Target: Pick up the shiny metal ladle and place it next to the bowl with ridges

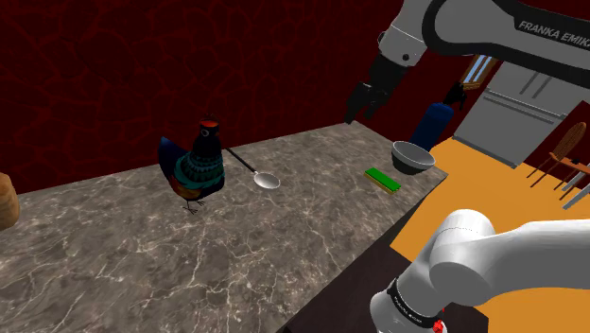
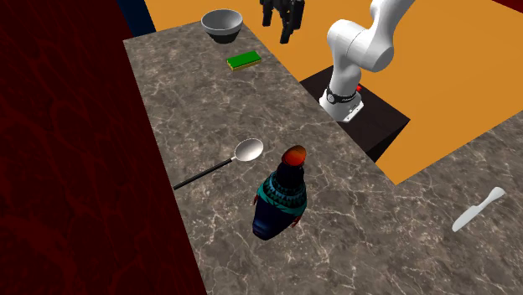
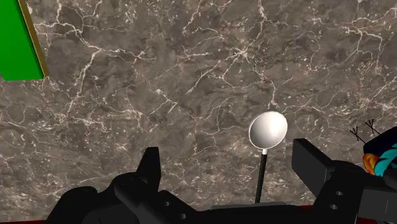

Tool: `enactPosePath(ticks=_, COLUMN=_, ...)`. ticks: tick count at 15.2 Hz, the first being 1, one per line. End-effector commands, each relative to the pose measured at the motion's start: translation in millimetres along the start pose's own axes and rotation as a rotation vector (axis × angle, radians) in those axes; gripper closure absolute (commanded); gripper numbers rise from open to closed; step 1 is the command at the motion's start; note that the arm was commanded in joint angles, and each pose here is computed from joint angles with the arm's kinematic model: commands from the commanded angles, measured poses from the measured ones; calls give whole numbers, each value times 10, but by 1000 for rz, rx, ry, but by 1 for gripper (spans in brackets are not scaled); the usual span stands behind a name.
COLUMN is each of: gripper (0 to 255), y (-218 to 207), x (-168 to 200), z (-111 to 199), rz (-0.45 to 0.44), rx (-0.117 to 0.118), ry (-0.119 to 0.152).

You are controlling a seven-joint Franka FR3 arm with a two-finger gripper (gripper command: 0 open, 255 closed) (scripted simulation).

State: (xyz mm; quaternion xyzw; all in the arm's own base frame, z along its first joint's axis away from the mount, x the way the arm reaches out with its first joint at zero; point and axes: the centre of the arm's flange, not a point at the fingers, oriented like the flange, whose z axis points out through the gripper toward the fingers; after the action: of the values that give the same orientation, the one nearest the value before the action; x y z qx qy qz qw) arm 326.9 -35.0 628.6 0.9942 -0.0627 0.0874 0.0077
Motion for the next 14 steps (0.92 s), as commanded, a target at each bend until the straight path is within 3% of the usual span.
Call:
enactPosePath(ticks=1, gripper=0, y=0, x=0, z=0, rz=0, rx=0, ry=0)
enactPosePath(ticks=14, gripper=0, y=-462, x=998, z=1326, rz=11, rx=44, ry=-28)
